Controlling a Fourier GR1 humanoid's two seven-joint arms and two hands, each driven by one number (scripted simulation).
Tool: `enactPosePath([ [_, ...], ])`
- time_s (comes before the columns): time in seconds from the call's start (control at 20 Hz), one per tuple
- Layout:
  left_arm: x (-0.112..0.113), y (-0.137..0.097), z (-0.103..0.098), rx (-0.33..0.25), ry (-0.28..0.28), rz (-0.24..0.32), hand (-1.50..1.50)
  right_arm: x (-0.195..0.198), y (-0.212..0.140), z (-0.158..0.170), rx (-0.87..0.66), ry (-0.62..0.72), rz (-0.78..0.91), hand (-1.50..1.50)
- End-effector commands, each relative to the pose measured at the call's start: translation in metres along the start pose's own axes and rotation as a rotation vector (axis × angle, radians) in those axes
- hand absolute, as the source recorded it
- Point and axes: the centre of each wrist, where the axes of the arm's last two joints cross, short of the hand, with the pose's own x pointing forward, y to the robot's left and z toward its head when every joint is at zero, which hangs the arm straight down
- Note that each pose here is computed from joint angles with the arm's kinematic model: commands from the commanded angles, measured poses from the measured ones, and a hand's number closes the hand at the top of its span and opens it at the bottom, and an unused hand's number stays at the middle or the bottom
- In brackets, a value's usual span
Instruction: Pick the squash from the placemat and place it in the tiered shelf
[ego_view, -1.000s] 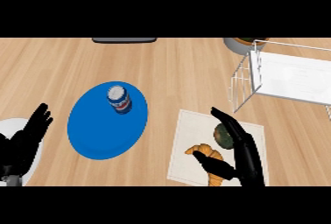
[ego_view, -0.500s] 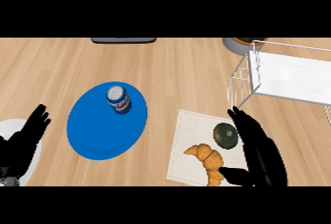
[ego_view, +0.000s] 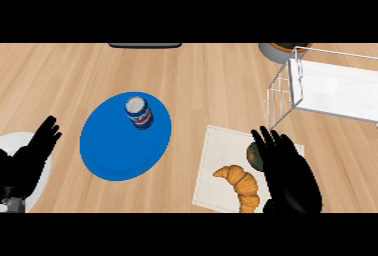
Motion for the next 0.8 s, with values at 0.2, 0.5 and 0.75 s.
enactPosePath([
  [0.2,-0.006,-0.005,0.000,0.009,0.003,-0.006,0.00,0.016,-0.020,-0.023,0.072,0.057,0.103,-1.50],
  [0.5,-0.007,-0.016,-0.008,0.010,0.010,0.009,0.00,-0.006,0.016,-0.040,0.087,0.078,0.117,-1.50],
  [0.75,-0.001,0.009,-0.001,0.011,-0.016,0.011,0.00,-0.028,0.025,-0.054,0.076,0.073,0.124,-1.50],
])
